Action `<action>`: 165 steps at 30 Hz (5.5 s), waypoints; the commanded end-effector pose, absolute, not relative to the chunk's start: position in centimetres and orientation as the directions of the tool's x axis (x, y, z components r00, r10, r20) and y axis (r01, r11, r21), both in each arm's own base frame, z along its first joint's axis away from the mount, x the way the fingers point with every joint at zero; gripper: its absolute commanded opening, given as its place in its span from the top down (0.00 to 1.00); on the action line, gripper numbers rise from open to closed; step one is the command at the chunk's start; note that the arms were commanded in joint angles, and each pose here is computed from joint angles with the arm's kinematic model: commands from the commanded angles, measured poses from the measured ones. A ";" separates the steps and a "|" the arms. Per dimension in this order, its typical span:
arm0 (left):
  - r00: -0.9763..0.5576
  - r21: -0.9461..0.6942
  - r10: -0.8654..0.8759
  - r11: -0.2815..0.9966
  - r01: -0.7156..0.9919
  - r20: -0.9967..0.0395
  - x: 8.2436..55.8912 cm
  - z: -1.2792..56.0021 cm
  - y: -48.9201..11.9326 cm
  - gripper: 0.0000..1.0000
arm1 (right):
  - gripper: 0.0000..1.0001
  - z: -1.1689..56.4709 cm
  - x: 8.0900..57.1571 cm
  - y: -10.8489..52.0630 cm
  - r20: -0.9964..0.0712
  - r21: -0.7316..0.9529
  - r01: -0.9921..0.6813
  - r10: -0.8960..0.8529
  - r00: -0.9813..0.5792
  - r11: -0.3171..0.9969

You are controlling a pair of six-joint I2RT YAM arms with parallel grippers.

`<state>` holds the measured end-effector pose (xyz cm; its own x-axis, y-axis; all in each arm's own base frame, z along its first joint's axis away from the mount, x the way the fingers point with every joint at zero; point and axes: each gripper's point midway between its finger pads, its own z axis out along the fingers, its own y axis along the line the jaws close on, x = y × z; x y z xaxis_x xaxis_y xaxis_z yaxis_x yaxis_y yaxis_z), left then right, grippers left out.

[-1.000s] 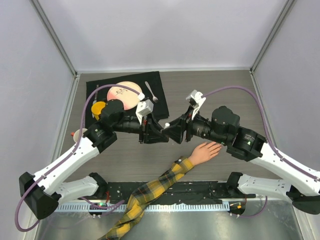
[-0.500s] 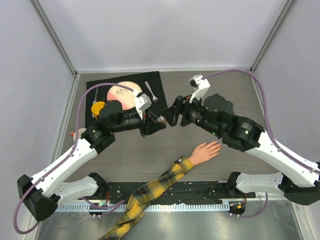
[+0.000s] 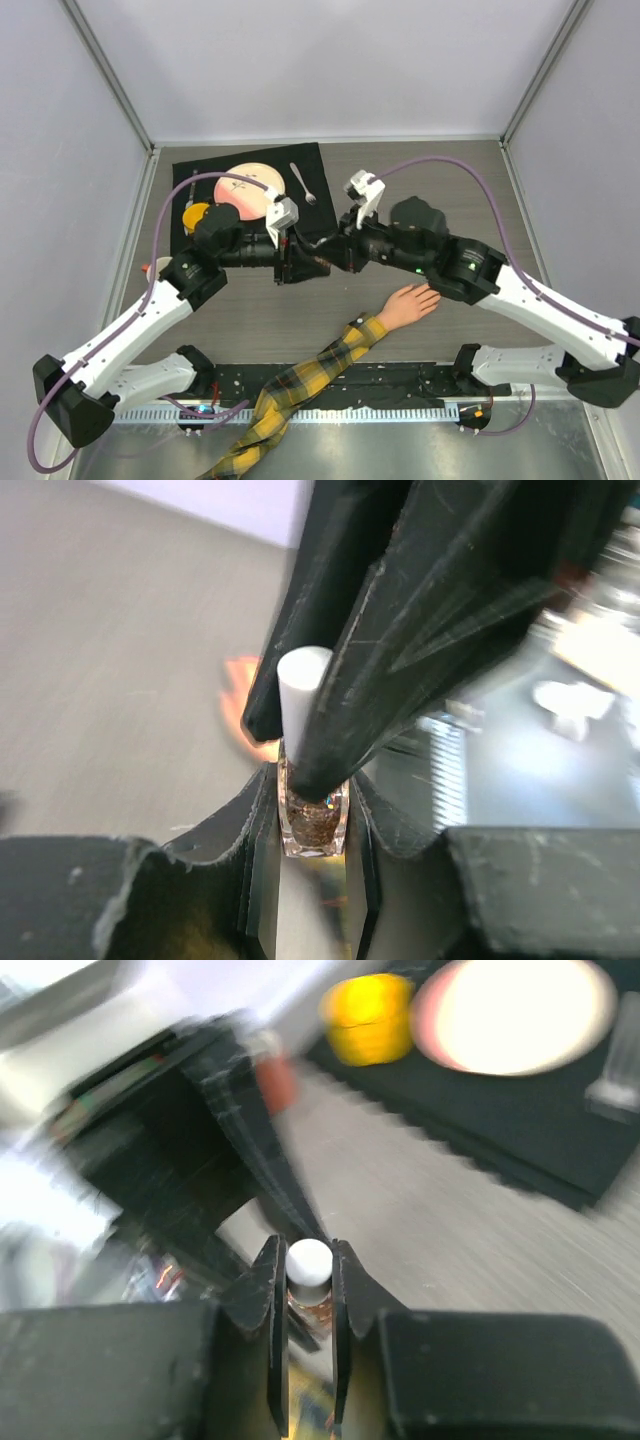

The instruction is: Paint the nails

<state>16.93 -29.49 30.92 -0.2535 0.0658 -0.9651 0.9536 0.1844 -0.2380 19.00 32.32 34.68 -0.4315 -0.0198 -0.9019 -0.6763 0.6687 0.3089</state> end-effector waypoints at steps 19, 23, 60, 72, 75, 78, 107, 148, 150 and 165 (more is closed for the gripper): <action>-0.126 -0.113 0.052 0.203 0.973 -0.991 16.9 33.1 -28.8 1.00 | 0.27 40.1 16.4 29.4 -0.879 0.458 -0.716 0.143 -0.456 0.527; -0.104 -0.095 0.033 0.221 0.971 -0.994 17.1 33.4 -28.6 1.00 | 0.28 39.7 18.0 28.7 -0.870 0.460 -0.632 0.176 -0.460 0.623; -0.158 -0.176 0.083 -0.300 0.937 -0.984 8.2 34.4 -28.6 1.00 | 0.37 38.6 12.8 31.6 -0.924 0.364 -0.851 0.032 -0.381 0.378; -0.159 -0.176 0.133 -0.124 0.977 -0.978 11.3 32.4 -29.2 1.00 | 0.27 39.7 13.6 30.8 -0.894 0.400 -0.785 0.012 -0.448 0.473; -0.155 -0.170 0.132 -0.114 0.979 -0.979 11.4 32.4 -29.1 1.00 | 0.28 39.1 13.6 30.9 -0.890 0.387 -0.787 -0.027 -0.455 0.480; -0.165 -0.180 0.138 -0.111 0.977 -0.977 11.5 32.2 -29.1 1.00 | 0.33 38.6 13.6 30.8 -0.887 0.369 -0.789 -0.067 -0.456 0.491; -0.169 -0.185 0.136 -0.120 0.975 -0.976 11.3 32.3 -29.1 1.00 | 0.86 37.2 13.3 31.9 -0.880 0.352 -0.814 -0.133 -0.456 0.462; -0.198 -0.223 0.145 -0.181 0.958 -0.969 10.5 32.2 -29.3 1.00 | 0.99 38.7 13.3 30.3 -0.921 0.306 -0.834 -0.081 -0.382 0.459; -0.198 -0.223 0.145 -0.183 0.957 -0.969 10.5 32.2 -29.3 1.00 | 0.99 38.9 13.4 30.3 -0.924 0.305 -0.834 -0.069 -0.376 0.460; -0.199 -0.224 0.149 -0.173 0.959 -0.968 10.6 32.1 -29.3 1.00 | 0.99 39.5 13.5 30.1 -0.927 0.311 -0.829 -0.042 -0.372 0.464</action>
<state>10.68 -29.15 30.03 -0.2480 0.1903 -0.9499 0.9495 -0.1468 -0.2773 13.54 30.53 37.55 -0.4034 -0.1029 -0.9092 -0.8238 0.4733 0.3120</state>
